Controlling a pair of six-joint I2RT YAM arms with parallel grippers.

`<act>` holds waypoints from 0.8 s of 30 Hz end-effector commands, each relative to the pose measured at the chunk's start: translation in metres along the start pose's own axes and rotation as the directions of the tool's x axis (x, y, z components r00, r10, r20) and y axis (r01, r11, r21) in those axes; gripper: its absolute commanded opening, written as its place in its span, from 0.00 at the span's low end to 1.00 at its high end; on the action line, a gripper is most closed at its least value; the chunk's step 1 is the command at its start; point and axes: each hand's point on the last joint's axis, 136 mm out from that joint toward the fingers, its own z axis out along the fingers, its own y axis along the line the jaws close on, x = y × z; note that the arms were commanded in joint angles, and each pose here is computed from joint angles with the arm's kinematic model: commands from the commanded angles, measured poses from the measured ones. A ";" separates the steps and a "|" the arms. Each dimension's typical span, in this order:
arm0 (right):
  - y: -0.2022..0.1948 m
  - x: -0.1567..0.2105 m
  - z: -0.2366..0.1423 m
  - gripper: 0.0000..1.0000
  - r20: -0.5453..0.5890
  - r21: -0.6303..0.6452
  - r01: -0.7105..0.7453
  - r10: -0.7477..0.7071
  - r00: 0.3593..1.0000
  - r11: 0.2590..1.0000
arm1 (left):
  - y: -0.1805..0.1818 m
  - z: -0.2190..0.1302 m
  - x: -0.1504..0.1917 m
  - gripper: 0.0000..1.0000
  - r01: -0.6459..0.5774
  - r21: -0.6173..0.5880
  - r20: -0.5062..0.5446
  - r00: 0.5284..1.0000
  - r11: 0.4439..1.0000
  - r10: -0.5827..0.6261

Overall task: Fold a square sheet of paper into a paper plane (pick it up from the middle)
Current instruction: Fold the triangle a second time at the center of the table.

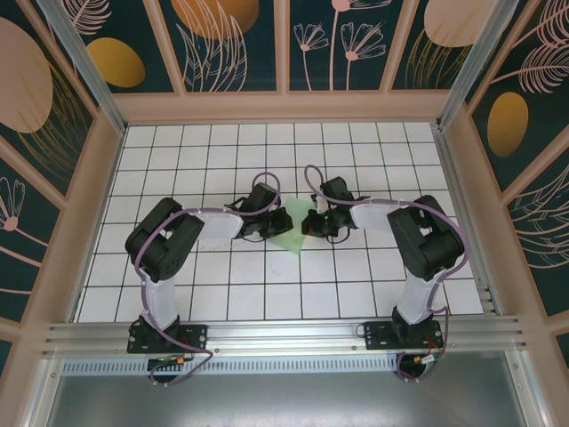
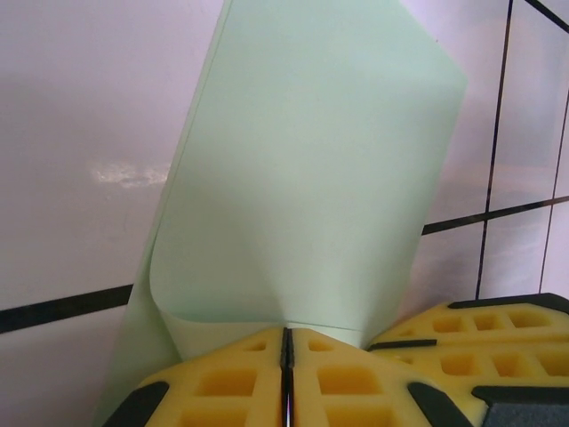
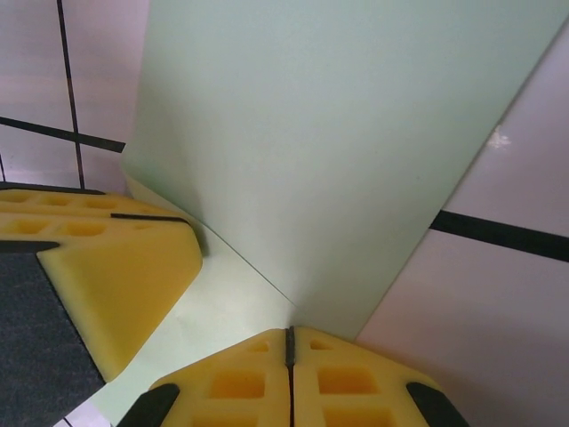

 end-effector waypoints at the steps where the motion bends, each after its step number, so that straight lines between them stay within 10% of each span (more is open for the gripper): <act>1: -0.062 0.033 0.017 0.07 -0.087 0.238 -0.023 0.044 0.995 0.971 | 0.030 0.002 -0.004 0.12 0.011 -0.111 0.018 1.000 0.994 -0.009; 6: -0.080 0.043 0.018 0.07 -0.113 0.310 -0.008 0.045 0.993 0.951 | 0.047 -0.015 -0.031 0.15 -0.038 -0.173 0.043 0.998 0.984 0.046; 24: -0.083 0.047 0.019 0.07 -0.125 0.316 -0.010 0.053 0.991 0.949 | -0.032 -0.039 -0.030 0.13 -0.115 0.179 0.033 0.993 0.977 0.111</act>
